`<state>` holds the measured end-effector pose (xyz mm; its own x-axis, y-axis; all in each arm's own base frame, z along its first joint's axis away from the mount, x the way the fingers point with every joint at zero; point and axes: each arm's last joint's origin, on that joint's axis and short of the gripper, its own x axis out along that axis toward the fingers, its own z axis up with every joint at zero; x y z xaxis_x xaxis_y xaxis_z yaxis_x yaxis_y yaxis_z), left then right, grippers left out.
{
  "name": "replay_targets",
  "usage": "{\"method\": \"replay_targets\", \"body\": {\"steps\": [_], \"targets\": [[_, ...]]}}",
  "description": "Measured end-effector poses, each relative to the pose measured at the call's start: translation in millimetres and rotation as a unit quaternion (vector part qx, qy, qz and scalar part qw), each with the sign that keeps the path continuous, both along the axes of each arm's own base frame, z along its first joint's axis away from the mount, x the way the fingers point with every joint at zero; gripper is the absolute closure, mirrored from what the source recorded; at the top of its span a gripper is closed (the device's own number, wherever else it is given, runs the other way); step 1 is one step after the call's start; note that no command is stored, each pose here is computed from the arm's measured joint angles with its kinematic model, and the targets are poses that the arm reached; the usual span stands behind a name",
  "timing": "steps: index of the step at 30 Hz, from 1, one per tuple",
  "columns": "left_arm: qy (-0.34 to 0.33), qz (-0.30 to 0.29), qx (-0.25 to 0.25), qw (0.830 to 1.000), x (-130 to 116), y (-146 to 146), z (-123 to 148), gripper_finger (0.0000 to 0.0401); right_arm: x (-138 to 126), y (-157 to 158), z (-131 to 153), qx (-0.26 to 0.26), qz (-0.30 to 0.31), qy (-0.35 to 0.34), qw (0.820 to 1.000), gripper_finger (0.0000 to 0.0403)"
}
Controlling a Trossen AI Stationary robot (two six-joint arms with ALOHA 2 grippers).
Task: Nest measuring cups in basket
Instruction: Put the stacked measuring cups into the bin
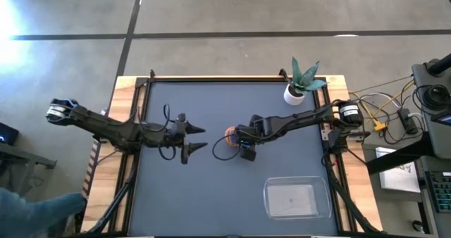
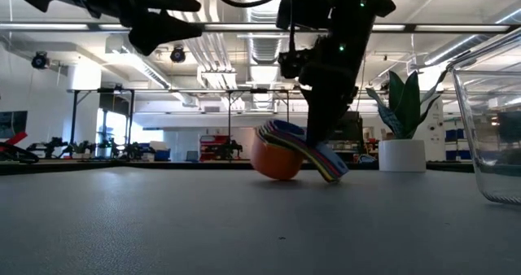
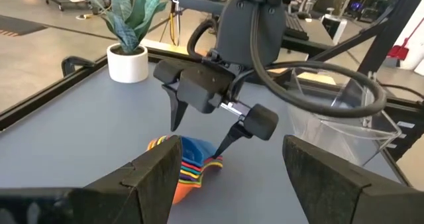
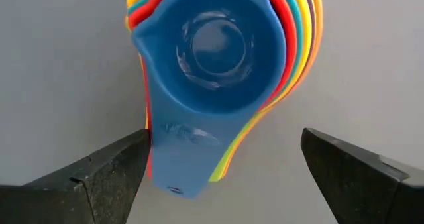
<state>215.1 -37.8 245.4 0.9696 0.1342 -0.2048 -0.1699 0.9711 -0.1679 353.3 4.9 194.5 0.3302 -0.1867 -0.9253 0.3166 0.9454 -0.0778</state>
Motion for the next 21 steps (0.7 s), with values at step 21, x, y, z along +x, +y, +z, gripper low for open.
{"method": "replay_targets", "body": {"steps": [21], "targets": [[0.007, 0.001, -0.006, 1.000, 4, -1, -4, 0.0156, -1, 14, 8, 0.011, -0.025, -0.044, 0.999, 0.0023]]}}
